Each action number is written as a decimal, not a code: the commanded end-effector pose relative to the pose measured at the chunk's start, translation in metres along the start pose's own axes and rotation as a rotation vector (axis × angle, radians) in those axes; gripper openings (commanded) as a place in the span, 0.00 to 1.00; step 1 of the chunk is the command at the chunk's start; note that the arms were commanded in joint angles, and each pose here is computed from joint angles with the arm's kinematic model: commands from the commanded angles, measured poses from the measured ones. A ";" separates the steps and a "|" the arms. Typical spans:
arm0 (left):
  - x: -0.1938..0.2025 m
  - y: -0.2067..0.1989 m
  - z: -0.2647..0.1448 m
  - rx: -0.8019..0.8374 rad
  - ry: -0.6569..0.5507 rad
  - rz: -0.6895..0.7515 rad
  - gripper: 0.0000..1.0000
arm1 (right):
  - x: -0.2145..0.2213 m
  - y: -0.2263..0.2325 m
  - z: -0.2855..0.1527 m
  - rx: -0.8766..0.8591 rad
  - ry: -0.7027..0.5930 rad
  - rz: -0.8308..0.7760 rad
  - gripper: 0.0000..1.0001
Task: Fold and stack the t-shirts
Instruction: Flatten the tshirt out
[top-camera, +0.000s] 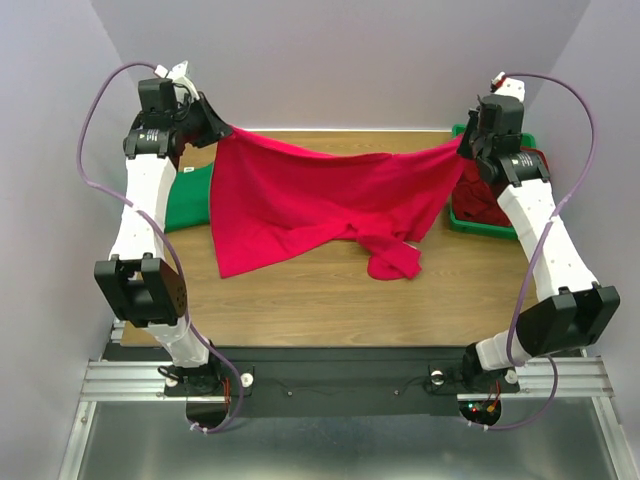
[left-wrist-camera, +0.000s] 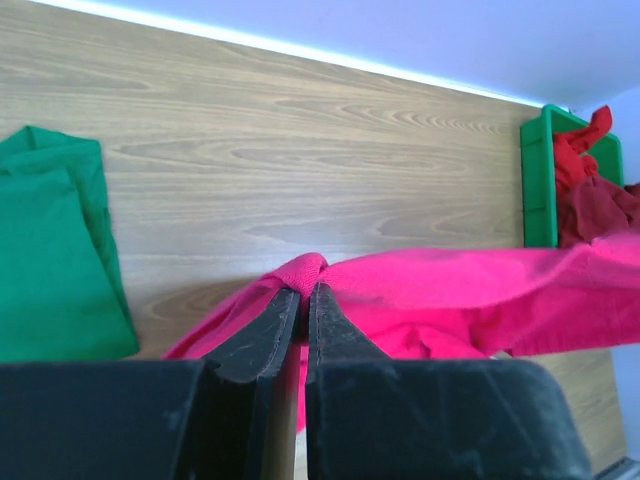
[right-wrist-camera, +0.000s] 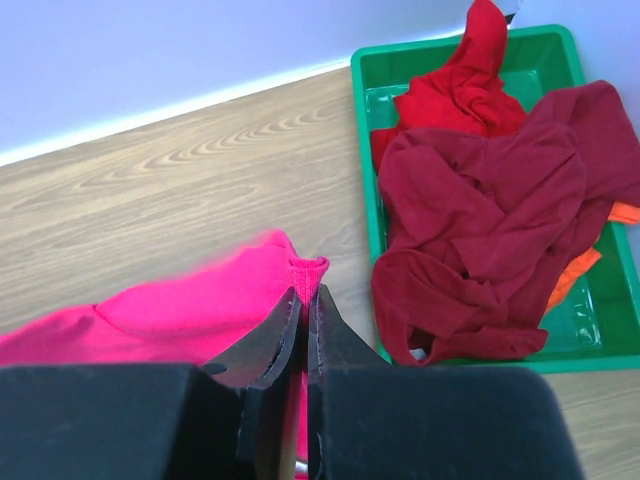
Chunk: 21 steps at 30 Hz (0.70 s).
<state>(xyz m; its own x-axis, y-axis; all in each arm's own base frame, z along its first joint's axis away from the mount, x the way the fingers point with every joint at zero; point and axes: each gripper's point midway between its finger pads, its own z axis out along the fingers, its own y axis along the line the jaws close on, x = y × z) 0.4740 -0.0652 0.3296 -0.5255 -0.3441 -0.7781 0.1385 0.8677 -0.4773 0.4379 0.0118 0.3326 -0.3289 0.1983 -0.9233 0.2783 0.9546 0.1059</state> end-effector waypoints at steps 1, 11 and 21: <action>-0.004 -0.016 -0.016 0.053 -0.018 0.001 0.00 | -0.030 -0.002 -0.011 -0.006 -0.071 -0.001 0.00; -0.053 -0.070 -0.092 0.179 -0.237 -0.021 0.00 | -0.144 -0.018 -0.104 -0.029 -0.387 -0.001 0.00; -0.104 -0.134 -0.197 0.285 -0.507 0.091 0.00 | -0.228 -0.027 -0.216 -0.126 -0.704 -0.069 0.00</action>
<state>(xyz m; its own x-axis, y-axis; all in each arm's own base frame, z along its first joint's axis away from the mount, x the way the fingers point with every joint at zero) 0.3741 -0.0755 0.4981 -0.2101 -0.4788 -0.8524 0.3365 0.7832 -0.5229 0.3386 -0.0098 0.5707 0.1825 0.0499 -0.9819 0.1887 0.9784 0.0848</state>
